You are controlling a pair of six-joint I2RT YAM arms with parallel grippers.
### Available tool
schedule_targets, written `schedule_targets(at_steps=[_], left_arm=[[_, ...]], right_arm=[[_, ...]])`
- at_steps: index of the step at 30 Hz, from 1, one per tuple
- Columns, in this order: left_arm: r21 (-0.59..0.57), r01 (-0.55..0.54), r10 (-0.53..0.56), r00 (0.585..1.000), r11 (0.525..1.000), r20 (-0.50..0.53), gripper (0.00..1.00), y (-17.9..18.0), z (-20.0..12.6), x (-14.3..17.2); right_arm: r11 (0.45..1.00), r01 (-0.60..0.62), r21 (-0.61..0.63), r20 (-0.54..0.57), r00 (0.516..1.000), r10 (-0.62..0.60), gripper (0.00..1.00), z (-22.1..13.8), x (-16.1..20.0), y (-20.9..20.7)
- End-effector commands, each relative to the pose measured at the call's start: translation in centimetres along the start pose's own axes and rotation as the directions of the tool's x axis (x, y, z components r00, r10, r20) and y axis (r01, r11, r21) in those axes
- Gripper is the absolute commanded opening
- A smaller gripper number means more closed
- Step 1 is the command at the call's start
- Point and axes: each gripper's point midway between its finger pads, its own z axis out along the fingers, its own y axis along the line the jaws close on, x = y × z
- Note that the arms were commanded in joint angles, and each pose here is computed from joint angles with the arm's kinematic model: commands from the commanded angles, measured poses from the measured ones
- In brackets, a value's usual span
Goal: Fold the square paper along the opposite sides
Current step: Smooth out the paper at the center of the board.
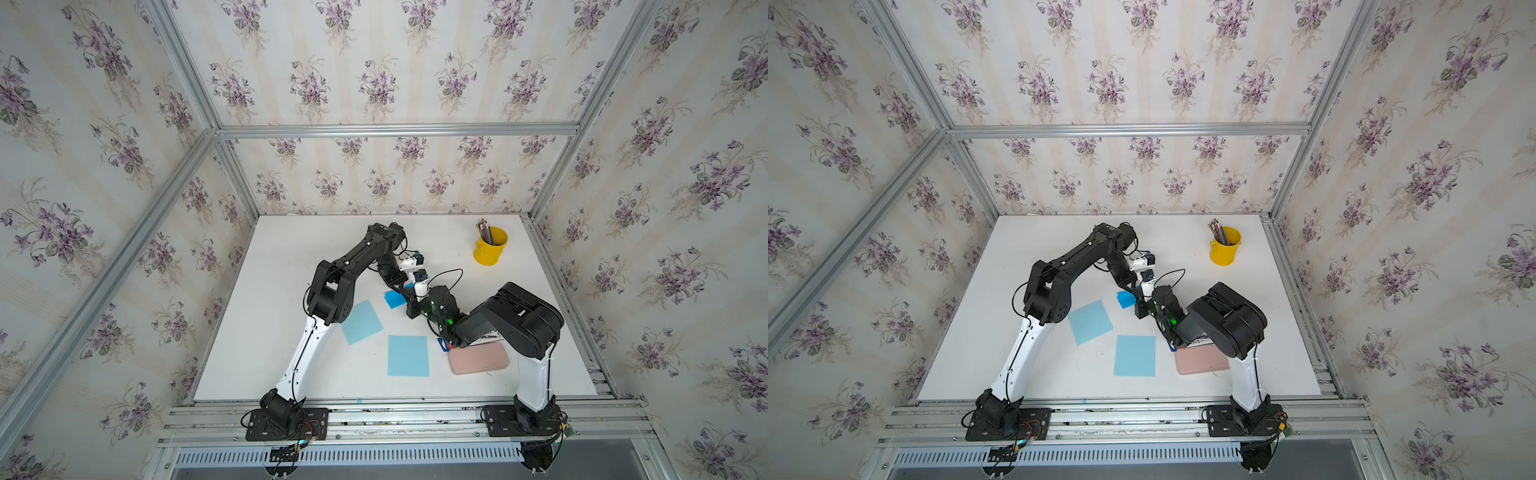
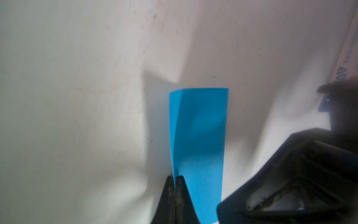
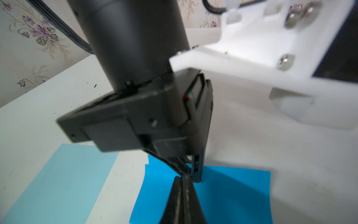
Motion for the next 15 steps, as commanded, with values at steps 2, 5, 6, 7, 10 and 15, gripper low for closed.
schedule_targets(at_steps=[2, 5, 6, 7, 10, 15], left_arm=[[0.026, 0.005, -0.005, 1.000, 1.000, -0.012, 0.00, -0.4, 0.2, 0.4], [0.028, 0.004, -0.003, 1.000, 1.000, -0.014, 0.00, -0.4, 0.2, 0.4], [0.030, 0.004, -0.003, 1.000, 1.000, -0.014, 0.00, -0.4, 0.3, 0.4], [0.037, 0.001, 0.000, 1.000, 0.999, -0.013, 0.00, -0.6, 0.2, 0.4], [0.044, -0.003, 0.004, 1.000, 0.999, -0.013, 0.00, -0.7, 0.2, 0.5], [0.056, -0.012, 0.012, 1.000, 0.998, -0.013, 0.00, -0.9, 0.2, 0.5]], right_arm=[[0.999, 0.015, 0.031, -0.019, 1.000, -0.015, 0.00, 0.6, 0.5, -0.4], [0.995, 0.086, 0.050, -0.038, 0.996, -0.084, 0.00, 1.2, 0.8, 0.1], [0.995, 0.088, 0.052, -0.041, 0.995, -0.086, 0.00, 1.4, 0.9, 0.1], [0.994, 0.090, 0.059, -0.045, 0.995, -0.087, 0.00, 1.5, 1.0, -0.1], [0.992, 0.094, 0.084, -0.068, 0.994, -0.088, 0.00, 1.9, 1.7, -0.6], [0.985, 0.101, 0.139, -0.084, 0.992, -0.090, 0.00, 1.7, 2.4, -1.7]])
